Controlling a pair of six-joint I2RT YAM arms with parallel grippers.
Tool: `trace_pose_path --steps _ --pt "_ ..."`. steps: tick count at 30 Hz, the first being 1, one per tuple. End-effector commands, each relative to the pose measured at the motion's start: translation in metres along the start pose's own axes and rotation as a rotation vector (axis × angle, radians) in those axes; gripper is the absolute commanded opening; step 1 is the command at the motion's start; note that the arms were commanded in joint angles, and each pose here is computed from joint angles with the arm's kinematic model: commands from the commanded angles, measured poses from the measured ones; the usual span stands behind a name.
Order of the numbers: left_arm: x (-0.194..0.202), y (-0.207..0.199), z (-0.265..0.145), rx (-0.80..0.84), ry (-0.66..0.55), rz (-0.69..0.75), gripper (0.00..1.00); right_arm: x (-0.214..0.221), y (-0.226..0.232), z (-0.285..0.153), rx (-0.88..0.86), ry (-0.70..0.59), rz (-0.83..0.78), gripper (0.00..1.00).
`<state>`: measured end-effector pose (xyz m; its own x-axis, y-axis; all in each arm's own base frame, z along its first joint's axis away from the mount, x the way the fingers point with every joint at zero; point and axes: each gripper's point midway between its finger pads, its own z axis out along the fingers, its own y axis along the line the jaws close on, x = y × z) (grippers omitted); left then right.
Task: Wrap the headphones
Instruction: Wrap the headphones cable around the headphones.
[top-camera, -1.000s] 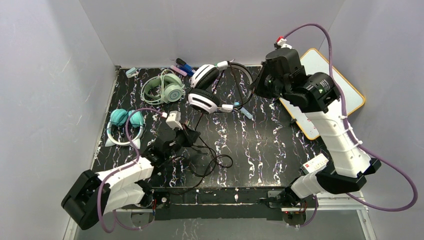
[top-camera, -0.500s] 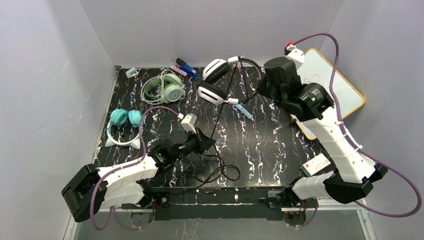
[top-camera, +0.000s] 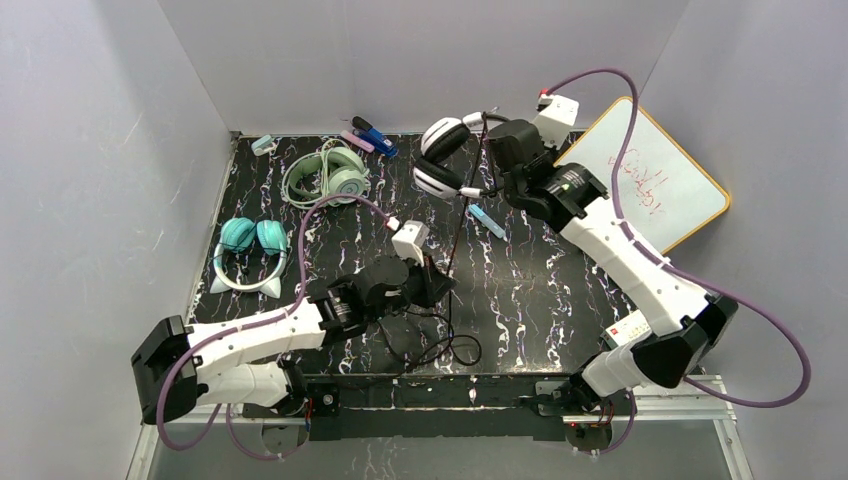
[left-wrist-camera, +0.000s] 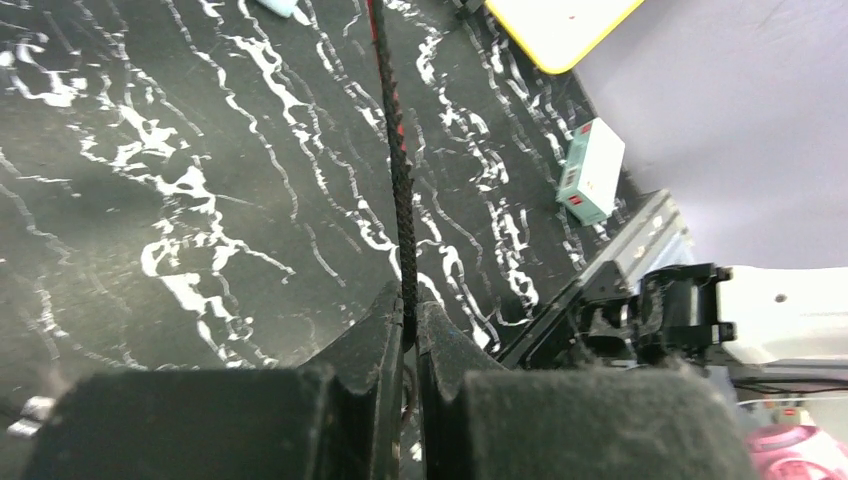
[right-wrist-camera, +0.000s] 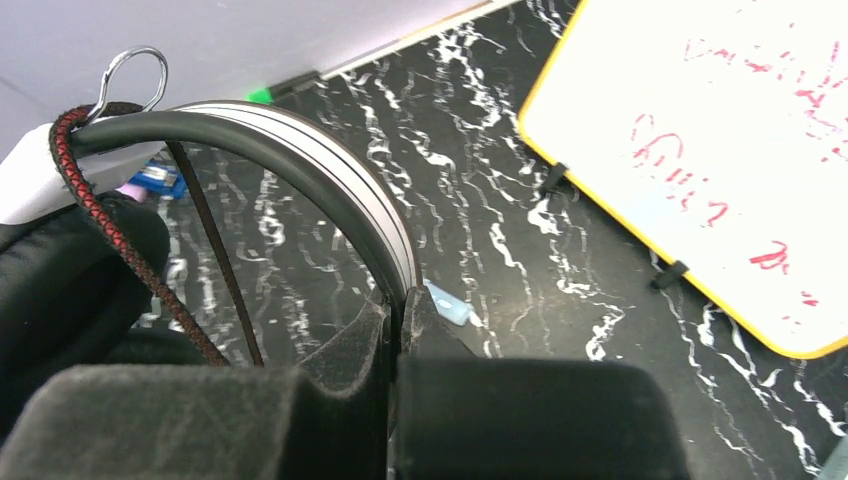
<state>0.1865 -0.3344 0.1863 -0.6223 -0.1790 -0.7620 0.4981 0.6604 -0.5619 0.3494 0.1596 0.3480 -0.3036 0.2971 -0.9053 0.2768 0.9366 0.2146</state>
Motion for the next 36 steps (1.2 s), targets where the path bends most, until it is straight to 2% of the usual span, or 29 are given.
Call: trace_pose_path --steps 1,10,16,23,27,30,36 --pt "0.005 0.029 -0.013 -0.189 0.085 0.172 0.00 -0.022 -0.005 0.016 0.059 -0.132 0.095 0.01" --pt "-0.057 0.062 -0.044 -0.504 0.061 0.480 0.00 0.073 -0.025 0.029 0.078 0.160 -0.148 0.01" --pt "-0.106 0.059 -0.052 -0.603 0.009 0.673 0.00 0.113 -0.036 0.018 0.022 0.336 -0.317 0.01" --pt "-0.123 0.078 -0.028 -0.505 0.025 0.597 0.00 0.133 -0.027 -0.013 -0.166 0.501 -0.398 0.01" --pt "-0.126 0.093 -0.024 -0.544 0.034 0.666 0.00 0.146 -0.027 -0.029 -0.217 0.622 -0.462 0.01" --pt "-0.121 0.102 -0.014 -0.501 0.065 0.677 0.00 0.153 -0.021 -0.041 -0.281 0.707 -0.491 0.01" --pt "-0.111 0.109 -0.001 -0.379 0.080 0.552 0.01 0.149 -0.018 -0.055 -0.330 0.761 -0.515 0.01"
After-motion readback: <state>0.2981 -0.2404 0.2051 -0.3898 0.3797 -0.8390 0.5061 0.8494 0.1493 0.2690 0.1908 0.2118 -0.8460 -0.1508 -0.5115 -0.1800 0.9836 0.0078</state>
